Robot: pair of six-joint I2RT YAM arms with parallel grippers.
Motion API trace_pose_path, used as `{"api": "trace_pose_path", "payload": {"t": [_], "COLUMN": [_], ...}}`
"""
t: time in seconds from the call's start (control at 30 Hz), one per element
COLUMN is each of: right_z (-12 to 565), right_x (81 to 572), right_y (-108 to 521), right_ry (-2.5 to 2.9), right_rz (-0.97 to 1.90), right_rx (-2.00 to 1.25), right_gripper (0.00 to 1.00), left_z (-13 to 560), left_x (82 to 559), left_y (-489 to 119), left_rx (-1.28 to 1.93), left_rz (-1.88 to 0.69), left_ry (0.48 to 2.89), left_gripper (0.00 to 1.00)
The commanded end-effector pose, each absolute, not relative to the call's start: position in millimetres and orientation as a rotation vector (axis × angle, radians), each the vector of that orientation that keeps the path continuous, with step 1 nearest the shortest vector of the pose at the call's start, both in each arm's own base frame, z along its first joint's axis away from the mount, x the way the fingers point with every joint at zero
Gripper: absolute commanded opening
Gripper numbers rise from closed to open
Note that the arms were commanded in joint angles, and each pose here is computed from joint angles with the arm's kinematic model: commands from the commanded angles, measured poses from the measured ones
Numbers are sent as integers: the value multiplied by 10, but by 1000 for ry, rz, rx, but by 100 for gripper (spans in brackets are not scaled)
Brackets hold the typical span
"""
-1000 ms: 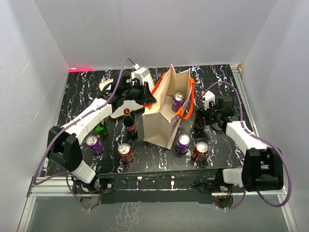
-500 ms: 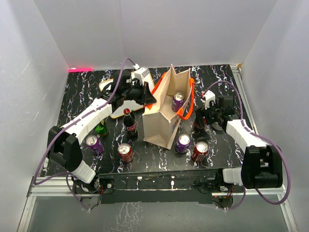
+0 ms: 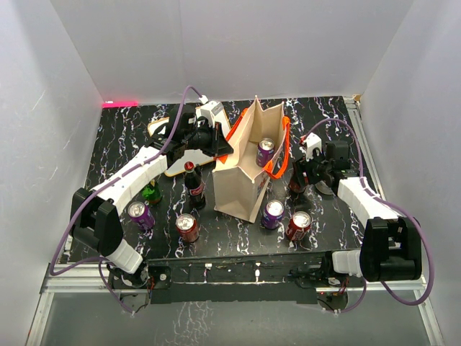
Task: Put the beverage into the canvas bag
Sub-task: Pick up the drink from the center of the board, then place the drink in the canvas bag.
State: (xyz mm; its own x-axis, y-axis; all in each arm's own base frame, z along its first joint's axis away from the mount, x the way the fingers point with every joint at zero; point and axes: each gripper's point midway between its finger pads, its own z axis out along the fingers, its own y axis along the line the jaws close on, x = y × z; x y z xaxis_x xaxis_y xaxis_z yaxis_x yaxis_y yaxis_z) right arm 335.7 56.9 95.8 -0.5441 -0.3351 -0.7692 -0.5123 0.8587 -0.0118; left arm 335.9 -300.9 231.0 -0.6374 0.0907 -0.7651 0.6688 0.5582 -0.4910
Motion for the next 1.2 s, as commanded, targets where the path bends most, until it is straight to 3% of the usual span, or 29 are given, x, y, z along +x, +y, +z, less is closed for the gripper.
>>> {"api": "trace_pose_path", "payload": {"t": [0.0,0.23,0.3,0.83,1.17], "right_z": [1315,1944,2190,4191,4506], "right_x": [3562,3618,3635,3612,3648], "right_y": [565,640,652,884,1678], "right_ry": [2093,2018,1979,1651,1538], "right_rz": [236,272,271,275,423], "right_rx": [-606,-579,-566,-592,-759], "right_gripper": [49,14,8,8,8], "left_z": [2420,2422,2414,2430,2423], "left_x": [3302,3305,3306,3300,3286], "left_y": [-2992,-2996,-3003,-3052,-3067], "left_rx": [628,629,630,649,669], "left_rz": [-1067,-1069,-1071,-1075,-1074], "left_ry": [2052,2052,2053,2049,2045], "left_gripper": [0,0,0,0,0]}}
